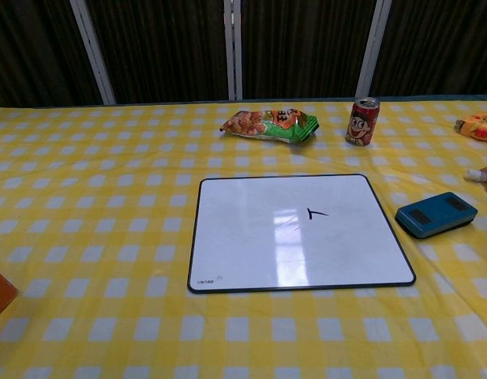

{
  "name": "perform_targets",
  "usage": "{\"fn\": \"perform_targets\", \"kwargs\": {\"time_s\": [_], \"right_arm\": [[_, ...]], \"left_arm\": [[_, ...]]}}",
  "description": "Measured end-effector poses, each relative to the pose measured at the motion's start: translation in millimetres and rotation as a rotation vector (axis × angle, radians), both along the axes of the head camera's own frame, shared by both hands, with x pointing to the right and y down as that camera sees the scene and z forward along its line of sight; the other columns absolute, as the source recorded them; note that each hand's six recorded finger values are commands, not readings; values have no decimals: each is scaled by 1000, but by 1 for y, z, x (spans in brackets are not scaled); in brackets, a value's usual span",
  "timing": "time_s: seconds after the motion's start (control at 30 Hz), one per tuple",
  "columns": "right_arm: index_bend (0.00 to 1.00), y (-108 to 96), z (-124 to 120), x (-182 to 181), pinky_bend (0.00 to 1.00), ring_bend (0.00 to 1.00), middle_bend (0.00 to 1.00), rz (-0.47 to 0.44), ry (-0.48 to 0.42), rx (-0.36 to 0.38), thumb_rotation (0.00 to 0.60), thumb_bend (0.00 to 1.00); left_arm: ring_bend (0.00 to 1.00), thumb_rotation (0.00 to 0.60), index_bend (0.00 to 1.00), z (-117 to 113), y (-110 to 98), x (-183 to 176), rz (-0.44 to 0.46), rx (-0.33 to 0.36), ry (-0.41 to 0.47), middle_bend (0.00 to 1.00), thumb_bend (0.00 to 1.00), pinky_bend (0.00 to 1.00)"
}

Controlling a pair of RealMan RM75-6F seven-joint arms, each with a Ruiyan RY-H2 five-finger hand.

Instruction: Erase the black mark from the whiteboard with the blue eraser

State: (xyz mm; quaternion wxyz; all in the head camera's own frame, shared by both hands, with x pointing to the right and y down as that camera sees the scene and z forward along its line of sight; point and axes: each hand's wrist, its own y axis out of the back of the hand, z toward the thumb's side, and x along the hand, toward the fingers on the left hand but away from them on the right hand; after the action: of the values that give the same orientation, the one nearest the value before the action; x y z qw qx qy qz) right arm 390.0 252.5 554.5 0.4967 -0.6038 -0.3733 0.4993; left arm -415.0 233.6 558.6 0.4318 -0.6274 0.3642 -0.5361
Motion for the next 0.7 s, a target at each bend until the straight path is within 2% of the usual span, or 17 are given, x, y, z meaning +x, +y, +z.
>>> {"fn": "perform_targets", "kwargs": {"time_s": [0.47,0.6,0.7], "right_arm": [[91,-2,7,0,0,0,0,-3,-6,-41,600,102],[95,-7,13,-3,0,0,0,-10,-10,-78,600,94],[155,-14,19,-8,0,0,1,-31,-4,-122,600,94]], "left_arm": [[0,600,0,-2,-1,-1,-7,4,5,0,32,0],[0,600,0,-2,-3,-4,-16,2,5,0,31,0],[0,600,0,-2,-4,-3,-14,3,5,0,31,0]]}}
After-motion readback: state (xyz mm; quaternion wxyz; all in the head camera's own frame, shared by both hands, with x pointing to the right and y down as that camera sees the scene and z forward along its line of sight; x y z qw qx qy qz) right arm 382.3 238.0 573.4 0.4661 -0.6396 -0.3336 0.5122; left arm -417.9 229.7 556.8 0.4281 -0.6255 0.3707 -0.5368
